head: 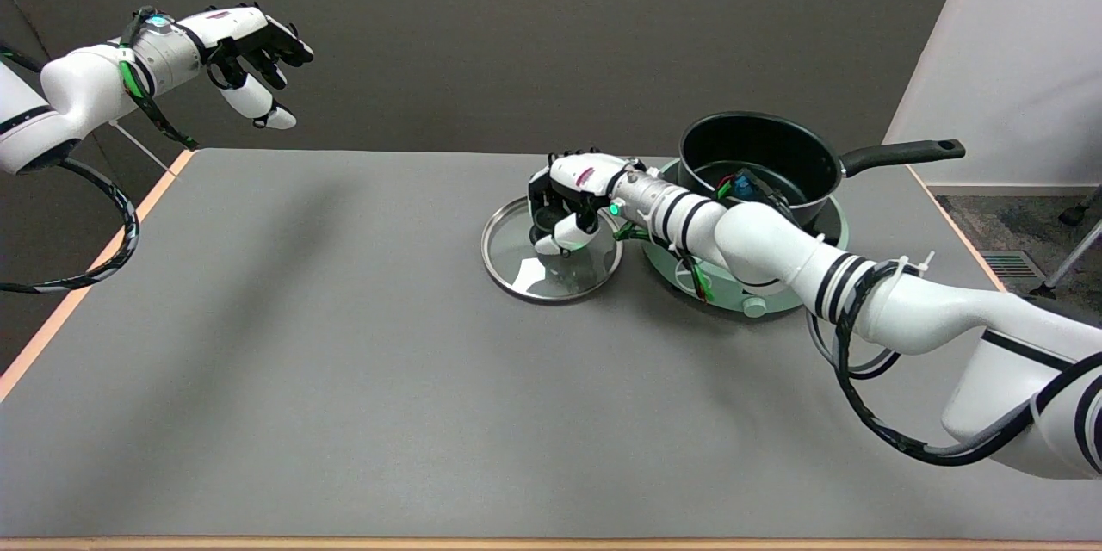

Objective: Pick up the pot lid.

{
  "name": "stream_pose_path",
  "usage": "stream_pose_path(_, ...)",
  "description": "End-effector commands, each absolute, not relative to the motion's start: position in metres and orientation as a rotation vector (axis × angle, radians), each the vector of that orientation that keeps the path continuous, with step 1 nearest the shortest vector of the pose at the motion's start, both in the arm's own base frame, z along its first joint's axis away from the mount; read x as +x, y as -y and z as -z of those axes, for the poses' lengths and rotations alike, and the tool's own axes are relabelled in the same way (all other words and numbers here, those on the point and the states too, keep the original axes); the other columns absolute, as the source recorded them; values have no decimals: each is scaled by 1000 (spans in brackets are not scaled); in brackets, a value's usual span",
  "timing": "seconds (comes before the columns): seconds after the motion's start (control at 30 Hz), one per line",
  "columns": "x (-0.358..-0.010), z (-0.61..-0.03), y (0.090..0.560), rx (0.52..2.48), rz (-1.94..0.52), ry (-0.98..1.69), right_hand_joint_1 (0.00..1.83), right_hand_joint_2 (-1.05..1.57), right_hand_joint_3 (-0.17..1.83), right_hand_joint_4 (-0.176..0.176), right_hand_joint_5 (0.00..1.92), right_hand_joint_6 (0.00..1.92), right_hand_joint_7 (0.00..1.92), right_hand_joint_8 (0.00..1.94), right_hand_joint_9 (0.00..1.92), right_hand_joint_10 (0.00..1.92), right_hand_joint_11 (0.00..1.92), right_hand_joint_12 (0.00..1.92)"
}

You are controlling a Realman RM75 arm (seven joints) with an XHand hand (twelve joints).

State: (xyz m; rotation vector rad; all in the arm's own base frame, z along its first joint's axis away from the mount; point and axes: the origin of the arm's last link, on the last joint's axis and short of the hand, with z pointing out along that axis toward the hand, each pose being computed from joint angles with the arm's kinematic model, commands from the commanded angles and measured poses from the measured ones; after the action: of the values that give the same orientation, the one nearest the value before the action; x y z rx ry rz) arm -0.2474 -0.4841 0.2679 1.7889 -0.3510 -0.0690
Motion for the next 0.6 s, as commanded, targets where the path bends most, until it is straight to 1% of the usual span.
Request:
stream_pose_path(0.03,-241,-265,485,1799,46,351,1323,971,571,9,571,1106,742,1535,680,1773,439,1921)
stream_pose_path(0.4,-243,-267,484,1795,47,358,1324,973,581,19,570,1137,731,1555,674,1810,451,1921)
stream_pose_path(0.47,-245,-269,484,1788,51,362,1290,1027,547,48,565,1118,693,1602,743,1921,382,1898)
stream_pose_path(0.5,-247,-271,484,1782,55,365,1298,1013,559,41,572,1128,701,1593,723,1898,401,1905)
stream_pose_path(0.53,-249,-273,484,1776,58,367,1320,972,591,24,574,1148,730,1570,675,1833,456,1920)
stream_pose_path(0.6,-250,-276,484,1766,62,367,1320,968,598,26,569,1152,733,1566,673,1830,462,1921)
